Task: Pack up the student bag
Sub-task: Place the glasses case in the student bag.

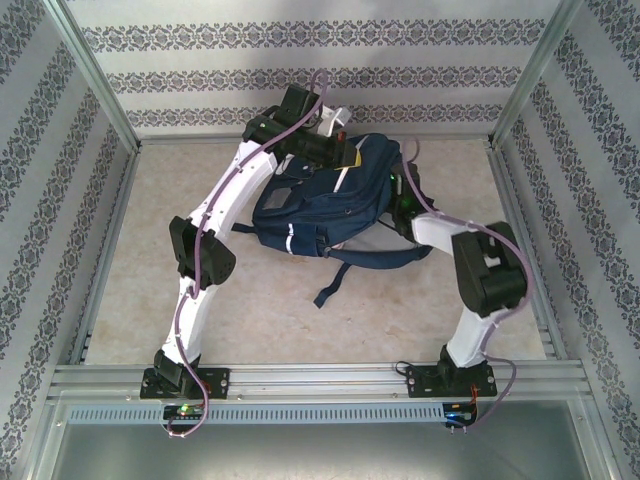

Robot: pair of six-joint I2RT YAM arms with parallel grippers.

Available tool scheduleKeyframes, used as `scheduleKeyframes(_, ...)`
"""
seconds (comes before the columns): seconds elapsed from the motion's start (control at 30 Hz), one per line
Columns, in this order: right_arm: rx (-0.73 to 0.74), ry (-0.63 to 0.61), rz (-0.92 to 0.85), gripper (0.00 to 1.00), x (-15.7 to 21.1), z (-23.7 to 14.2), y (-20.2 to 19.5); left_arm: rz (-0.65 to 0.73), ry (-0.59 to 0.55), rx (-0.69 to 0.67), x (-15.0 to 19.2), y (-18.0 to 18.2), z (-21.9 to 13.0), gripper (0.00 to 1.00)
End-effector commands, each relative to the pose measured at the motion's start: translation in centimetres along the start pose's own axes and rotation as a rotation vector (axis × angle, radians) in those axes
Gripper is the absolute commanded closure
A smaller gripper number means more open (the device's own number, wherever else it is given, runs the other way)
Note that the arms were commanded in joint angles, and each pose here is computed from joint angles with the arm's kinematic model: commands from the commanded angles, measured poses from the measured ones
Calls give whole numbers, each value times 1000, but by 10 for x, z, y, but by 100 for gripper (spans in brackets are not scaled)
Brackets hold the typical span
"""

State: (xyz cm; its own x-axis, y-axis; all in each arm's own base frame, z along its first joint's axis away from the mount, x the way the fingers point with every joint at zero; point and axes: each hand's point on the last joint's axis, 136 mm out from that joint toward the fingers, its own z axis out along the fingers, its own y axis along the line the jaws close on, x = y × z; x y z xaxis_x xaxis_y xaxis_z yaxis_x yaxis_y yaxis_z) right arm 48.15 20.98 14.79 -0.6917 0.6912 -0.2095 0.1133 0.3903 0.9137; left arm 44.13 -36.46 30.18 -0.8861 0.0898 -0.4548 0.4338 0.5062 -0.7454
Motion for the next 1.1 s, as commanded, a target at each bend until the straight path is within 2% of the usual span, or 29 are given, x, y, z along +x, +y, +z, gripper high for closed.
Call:
scheduleKeyframes(0.0, -85, 2, -19, 27, 2, 26, 36, 138, -64, 199, -17, -64, -23, 100)
scheduleKeyframes(0.07, -79, -6, -40, 16, 1, 27, 37, 125, -71, 199, -21, -59, -21, 100)
scheduleKeyframes(0.13, -50, -27, -83, 11, -2, 16, 35, 110, -80, 192, -25, -54, -24, 100)
scheduleKeyframes(0.4, 92, -76, -233, 2, -14, -47, 17, 67, -108, 107, -32, -27, -28, 100)
scheduleKeyframes(0.57, 189, -98, -281, 2, -17, -84, -3, 38, -110, 73, -32, -13, -21, 100)
scheduleKeyframes(0.67, 301, -103, -308, 2, -14, -107, -21, 14, -108, 53, -30, -3, -15, 100)
scheduleKeyframes(0.77, 419, -175, -336, 3, -14, -142, -37, -2, -92, 36, -23, 7, -5, 100)
scheduleKeyframes(0.87, 500, -298, -399, 5, -19, -183, -39, -13, -55, 27, -9, 13, 13, 100)
scheduleKeyframes(0.97, 500, -389, -450, 8, -20, -215, -30, -14, -5, 15, 8, 18, 36, 100)
scheduleKeyframes(1.07, 463, -383, -498, 12, -10, -230, -21, -20, 43, -4, 24, 24, 57, 100)
